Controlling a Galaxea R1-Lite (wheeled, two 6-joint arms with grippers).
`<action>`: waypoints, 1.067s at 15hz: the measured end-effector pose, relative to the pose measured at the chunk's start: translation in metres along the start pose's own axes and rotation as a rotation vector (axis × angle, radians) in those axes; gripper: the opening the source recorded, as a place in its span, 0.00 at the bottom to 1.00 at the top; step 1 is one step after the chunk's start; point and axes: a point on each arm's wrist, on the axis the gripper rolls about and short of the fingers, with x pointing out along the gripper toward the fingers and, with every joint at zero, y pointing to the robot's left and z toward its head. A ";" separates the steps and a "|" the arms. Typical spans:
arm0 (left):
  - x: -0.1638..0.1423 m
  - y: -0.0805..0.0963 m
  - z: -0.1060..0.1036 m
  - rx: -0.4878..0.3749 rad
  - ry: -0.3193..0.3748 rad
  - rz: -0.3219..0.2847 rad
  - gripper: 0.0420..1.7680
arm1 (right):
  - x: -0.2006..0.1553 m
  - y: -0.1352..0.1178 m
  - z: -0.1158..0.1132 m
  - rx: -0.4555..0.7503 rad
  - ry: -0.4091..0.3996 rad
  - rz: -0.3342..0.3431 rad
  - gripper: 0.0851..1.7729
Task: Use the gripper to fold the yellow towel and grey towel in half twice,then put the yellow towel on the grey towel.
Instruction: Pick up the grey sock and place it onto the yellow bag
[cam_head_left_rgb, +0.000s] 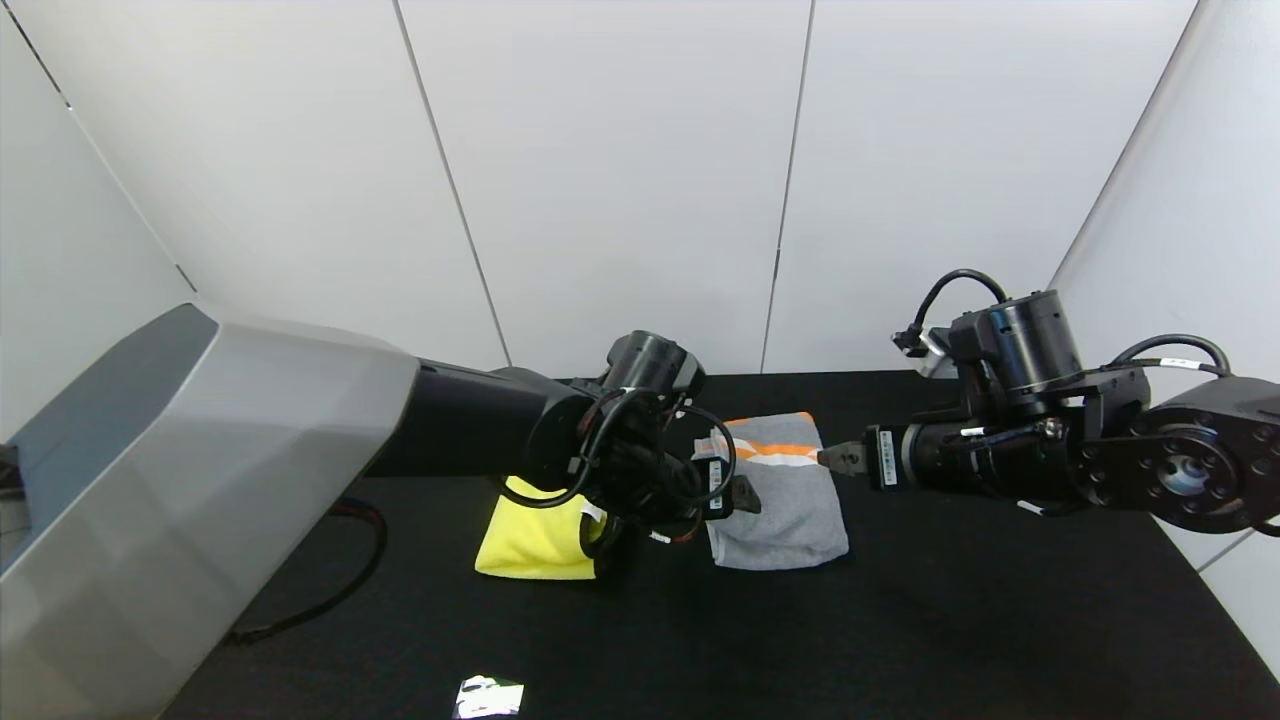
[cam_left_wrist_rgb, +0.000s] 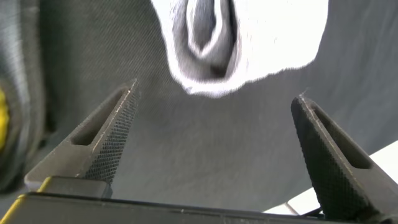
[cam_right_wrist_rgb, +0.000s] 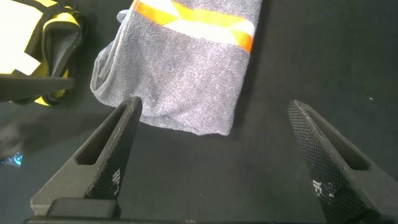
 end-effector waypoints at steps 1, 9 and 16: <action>0.005 0.000 0.001 -0.020 -0.002 0.000 0.97 | -0.002 -0.004 0.000 0.005 0.000 0.001 0.95; 0.039 0.005 0.009 -0.075 -0.002 0.001 0.97 | -0.008 -0.015 -0.002 0.024 -0.011 -0.019 0.96; 0.059 0.008 0.008 -0.080 0.009 0.001 0.97 | -0.008 -0.019 -0.006 0.030 -0.013 -0.027 0.96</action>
